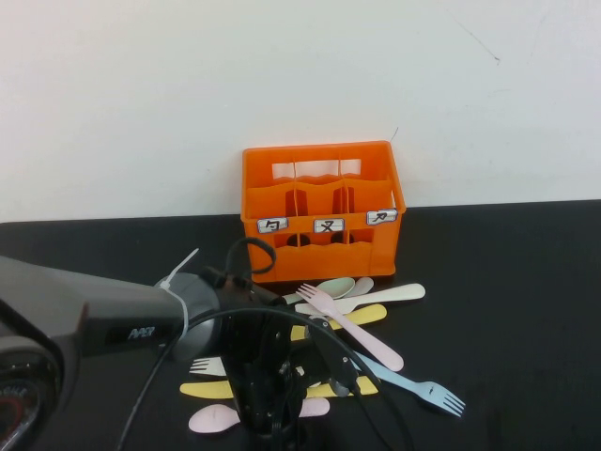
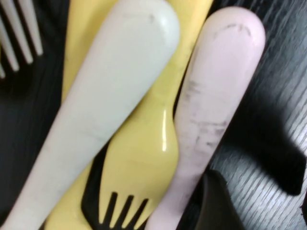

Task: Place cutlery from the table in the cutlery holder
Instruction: Pick up the spoon

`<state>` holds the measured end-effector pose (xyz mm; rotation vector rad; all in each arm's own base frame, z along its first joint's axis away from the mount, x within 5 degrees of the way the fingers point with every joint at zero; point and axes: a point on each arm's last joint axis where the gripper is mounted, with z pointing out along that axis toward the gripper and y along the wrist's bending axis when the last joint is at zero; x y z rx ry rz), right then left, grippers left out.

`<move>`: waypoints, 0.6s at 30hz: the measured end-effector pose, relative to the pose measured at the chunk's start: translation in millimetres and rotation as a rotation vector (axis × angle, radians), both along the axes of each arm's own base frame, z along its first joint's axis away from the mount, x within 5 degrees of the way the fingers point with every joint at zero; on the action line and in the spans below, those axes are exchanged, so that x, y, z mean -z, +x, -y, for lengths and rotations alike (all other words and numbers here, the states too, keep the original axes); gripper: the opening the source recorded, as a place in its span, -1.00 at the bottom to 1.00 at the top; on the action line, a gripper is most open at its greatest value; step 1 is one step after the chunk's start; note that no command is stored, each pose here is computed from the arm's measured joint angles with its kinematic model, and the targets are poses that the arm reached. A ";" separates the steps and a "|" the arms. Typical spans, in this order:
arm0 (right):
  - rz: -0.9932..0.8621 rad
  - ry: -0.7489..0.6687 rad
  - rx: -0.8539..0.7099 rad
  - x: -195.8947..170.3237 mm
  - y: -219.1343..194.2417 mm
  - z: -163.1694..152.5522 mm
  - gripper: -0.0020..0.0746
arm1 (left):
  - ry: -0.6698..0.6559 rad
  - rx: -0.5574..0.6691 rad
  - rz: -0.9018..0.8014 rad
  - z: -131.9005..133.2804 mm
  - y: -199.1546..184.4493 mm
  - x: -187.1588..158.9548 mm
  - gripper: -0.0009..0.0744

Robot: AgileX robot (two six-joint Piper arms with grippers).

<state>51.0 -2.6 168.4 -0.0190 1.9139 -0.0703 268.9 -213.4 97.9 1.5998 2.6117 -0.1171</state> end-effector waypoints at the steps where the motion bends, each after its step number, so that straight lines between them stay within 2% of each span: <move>1: 0.000 0.000 0.000 0.0 0.0 0.0 -0.95 | 0.004 0.002 0.000 -0.3 0.0 0.0 -0.03; 18: 0.000 0.000 0.000 0.0 0.0 0.0 -0.95 | 0.104 0.090 0.064 -10.0 4.1 -7.7 -0.03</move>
